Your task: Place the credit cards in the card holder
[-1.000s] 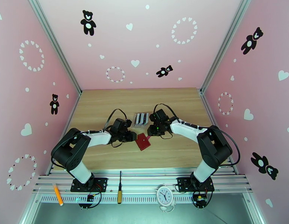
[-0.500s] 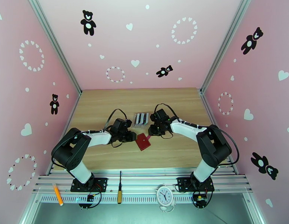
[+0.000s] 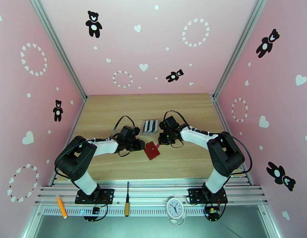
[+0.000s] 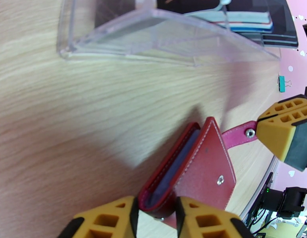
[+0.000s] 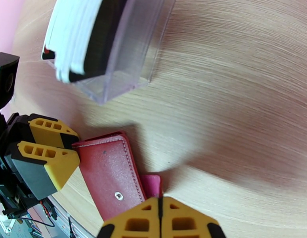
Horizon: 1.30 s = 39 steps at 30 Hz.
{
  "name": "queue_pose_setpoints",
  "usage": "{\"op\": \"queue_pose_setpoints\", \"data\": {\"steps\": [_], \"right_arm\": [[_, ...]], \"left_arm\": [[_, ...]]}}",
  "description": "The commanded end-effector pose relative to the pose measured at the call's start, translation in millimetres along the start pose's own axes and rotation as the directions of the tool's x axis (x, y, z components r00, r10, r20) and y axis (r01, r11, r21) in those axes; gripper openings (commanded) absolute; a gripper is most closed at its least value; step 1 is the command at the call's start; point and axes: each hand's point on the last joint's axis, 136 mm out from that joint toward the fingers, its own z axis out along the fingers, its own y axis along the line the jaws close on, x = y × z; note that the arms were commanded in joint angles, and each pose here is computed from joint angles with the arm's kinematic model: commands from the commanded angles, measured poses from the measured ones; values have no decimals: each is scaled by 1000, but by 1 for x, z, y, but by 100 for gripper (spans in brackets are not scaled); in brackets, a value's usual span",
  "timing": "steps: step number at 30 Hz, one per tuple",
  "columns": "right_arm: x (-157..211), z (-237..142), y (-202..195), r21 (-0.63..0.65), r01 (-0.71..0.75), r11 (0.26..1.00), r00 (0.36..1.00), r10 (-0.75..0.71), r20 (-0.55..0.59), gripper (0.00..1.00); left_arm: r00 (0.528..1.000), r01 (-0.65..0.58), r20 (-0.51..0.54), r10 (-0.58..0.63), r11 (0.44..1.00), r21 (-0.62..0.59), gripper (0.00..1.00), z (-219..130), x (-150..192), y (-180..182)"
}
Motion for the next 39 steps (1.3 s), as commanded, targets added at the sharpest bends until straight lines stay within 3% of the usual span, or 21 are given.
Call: {"op": "queue_pose_setpoints", "data": {"steps": [1,10,21,39], "right_arm": [[7,-4,-2,-8,-10,1000,1000,10,-1,4],[16,-19,5,-45,-33,998,999,35,26,5],[26,-13,24,-64,-12,998,1000,13,11,5],[34,-5,37,-33,15,999,1000,-15,-8,5]], "left_arm": [[1000,-21,-1,21,1000,5,34,-2,0,-4],[1000,-23,4,23,1000,15,44,-7,3,-7],[998,-47,-36,49,997,59,33,-7,16,-14],[993,-72,-91,73,997,18,33,5,28,-15]]}}
